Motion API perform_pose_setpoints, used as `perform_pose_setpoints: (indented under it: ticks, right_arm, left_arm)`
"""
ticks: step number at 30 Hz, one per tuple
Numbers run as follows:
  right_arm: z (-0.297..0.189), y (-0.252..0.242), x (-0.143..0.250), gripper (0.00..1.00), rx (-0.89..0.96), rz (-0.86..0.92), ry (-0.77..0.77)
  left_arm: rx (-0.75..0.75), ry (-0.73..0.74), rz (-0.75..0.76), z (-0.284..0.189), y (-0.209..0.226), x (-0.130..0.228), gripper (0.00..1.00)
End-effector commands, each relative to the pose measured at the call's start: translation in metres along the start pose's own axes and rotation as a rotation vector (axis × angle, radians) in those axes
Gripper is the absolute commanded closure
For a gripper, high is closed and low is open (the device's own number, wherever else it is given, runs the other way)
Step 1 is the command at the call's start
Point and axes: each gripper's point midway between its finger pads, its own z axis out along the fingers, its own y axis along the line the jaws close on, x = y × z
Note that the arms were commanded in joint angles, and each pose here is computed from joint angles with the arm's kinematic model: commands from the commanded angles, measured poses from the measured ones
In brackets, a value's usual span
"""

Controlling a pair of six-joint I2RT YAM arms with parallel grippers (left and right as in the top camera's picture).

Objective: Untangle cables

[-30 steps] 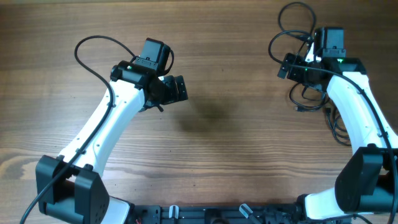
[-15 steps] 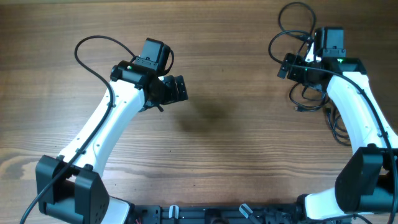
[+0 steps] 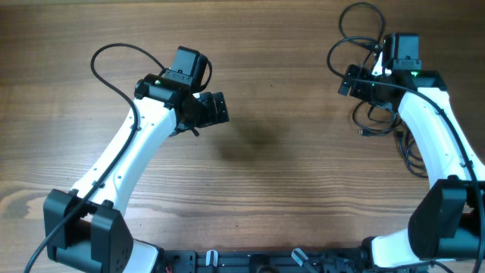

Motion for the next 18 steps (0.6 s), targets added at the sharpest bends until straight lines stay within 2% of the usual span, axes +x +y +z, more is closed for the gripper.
perform_pose_setpoints:
  ticks: [1,9,18]
  right_arm:
    - [-0.032,0.011,-0.009,0.01,-0.047,-0.032,-0.081]
    - [-0.124,0.028,-0.026,0.00,-0.133,-0.059,-0.314]
    - [-0.176,0.030,-0.028,0.00,-0.176,-0.063,-0.444]
  left_arm:
    - [-0.007,-0.009,0.003,0.001,0.000,-0.005,0.00]
    - [-0.007,-0.009,0.003,0.001,0.000,-0.005,0.00]
    - [-0.007,-0.009,0.003,0.001,0.000,-0.005,0.00]
